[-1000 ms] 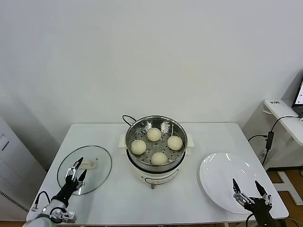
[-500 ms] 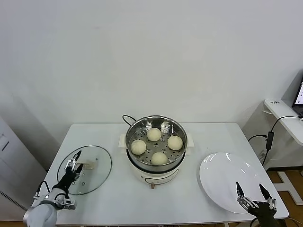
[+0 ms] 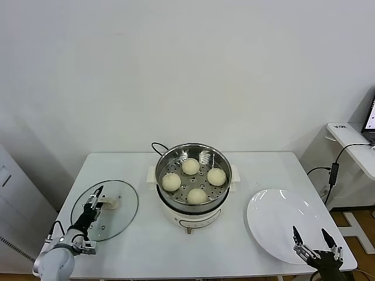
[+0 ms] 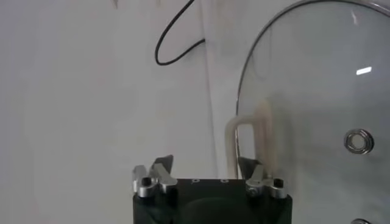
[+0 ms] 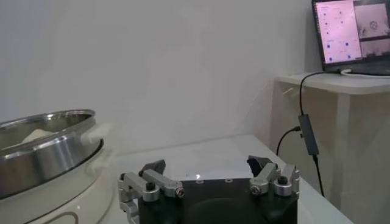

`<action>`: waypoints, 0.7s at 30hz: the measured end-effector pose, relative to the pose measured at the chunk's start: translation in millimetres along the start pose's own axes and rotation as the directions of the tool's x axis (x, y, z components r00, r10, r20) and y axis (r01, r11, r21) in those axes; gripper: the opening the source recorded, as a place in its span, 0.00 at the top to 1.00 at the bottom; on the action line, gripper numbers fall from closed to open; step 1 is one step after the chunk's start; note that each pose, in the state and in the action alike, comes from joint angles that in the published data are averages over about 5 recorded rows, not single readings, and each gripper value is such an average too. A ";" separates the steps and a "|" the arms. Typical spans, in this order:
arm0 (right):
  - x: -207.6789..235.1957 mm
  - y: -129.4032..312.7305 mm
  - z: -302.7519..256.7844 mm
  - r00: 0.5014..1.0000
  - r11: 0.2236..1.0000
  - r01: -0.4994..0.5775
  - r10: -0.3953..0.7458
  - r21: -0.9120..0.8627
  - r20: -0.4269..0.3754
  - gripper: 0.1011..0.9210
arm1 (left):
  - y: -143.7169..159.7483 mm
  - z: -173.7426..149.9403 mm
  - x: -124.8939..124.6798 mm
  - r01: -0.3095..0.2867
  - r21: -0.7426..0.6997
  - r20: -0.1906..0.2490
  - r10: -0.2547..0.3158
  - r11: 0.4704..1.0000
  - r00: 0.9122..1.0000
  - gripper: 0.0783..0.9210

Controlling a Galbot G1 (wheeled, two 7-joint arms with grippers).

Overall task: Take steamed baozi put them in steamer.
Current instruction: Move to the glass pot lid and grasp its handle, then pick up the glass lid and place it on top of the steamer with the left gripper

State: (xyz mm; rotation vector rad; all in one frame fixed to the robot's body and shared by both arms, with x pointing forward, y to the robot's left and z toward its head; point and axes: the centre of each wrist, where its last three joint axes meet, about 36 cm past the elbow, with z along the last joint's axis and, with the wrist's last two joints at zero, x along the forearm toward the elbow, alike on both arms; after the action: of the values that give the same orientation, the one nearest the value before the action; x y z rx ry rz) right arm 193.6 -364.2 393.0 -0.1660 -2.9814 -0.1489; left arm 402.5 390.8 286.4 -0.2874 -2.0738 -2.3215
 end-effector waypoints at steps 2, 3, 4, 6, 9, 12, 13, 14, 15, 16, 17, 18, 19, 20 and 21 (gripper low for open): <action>0.0 0.3 0.2 1.000 1.000 0.002 -0.002 0.002 0.001 0.12 | -1.2 -0.5 0.9 -0.001 0.007 -0.001 0.001 1.000 1.000 0.49; 0.0 0.3 0.1 1.000 1.000 0.003 -0.003 0.002 0.002 0.12 | -1.9 -0.9 1.5 -0.001 0.011 0.000 0.001 1.000 1.000 0.52; 0.0 0.2 0.1 1.000 1.000 0.004 -0.004 0.003 0.002 0.12 | -2.5 -1.3 2.0 0.000 0.015 0.001 0.000 1.000 1.000 0.55; 0.0 0.0 -0.1 1.000 1.000 0.004 -0.004 0.004 0.004 0.12 | -3.5 -2.4 3.0 0.004 0.026 0.004 -0.005 1.000 1.000 0.62; 0.0 -0.3 -0.4 1.000 1.000 0.004 -0.004 0.005 0.006 0.12 | -2.7 -3.2 4.7 0.020 0.043 0.004 -0.020 0.999 1.000 0.72; -1.1 -0.3 -1.0 1.000 1.000 0.006 -0.006 0.006 0.008 0.12 | 1.2 -2.7 7.5 0.038 0.056 0.002 -0.039 0.998 0.999 0.83; -1.7 -0.2 -1.3 1.000 1.000 0.008 -0.008 0.006 0.009 0.12 | 3.3 -2.6 8.6 0.044 0.059 0.002 -0.045 0.997 0.999 0.86; -2.5 0.0 -1.6 1.000 1.000 0.009 -0.009 0.007 0.009 0.12 | 5.7 -2.4 9.8 0.050 0.061 0.001 -0.050 0.997 0.999 0.89; -3.3 0.3 -1.9 1.000 1.000 0.011 -0.011 0.007 0.009 0.12 | 8.7 -2.2 11.1 0.056 0.063 0.000 -0.057 0.996 0.998 0.92; -4.1 0.6 -2.2 1.000 1.000 0.013 -0.013 0.007 0.009 0.12 | 12.3 -1.8 12.5 0.063 0.064 -0.002 -0.063 0.996 0.998 0.94; -5.3 1.1 -2.6 1.000 1.000 0.016 -0.016 0.006 0.009 0.12 | 16.1 -1.2 14.0 0.069 0.066 -0.004 -0.069 0.995 0.998 0.95; -6.6 1.6 -3.0 1.000 1.000 0.019 -0.019 0.006 0.008 0.12 | 20.6 -0.3 15.6 0.075 0.066 -0.007 -0.075 0.995 0.997 0.96; -8.2 2.1 -3.6 1.000 1.000 0.024 -0.024 0.005 0.008 0.12 | 25.5 0.8 17.3 0.081 0.067 -0.010 -0.080 0.994 0.997 0.96; -9.9 2.7 -4.3 1.000 1.000 0.028 -0.028 0.004 0.007 0.12 | 30.6 2.0 19.1 0.086 0.068 -0.013 -0.086 0.994 0.996 0.96; -11.9 3.2 -5.0 0.999 0.999 0.034 -0.034 0.002 0.005 0.12 | 36.3 3.2 21.1 0.091 0.069 -0.017 -0.090 0.993 0.996 0.96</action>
State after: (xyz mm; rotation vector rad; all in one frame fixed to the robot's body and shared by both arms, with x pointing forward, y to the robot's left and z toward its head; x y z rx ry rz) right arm 206.3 -362.7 396.3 -0.1163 -2.9908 -0.1490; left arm 387.0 392.0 325.5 -0.1796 -2.2003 -2.2861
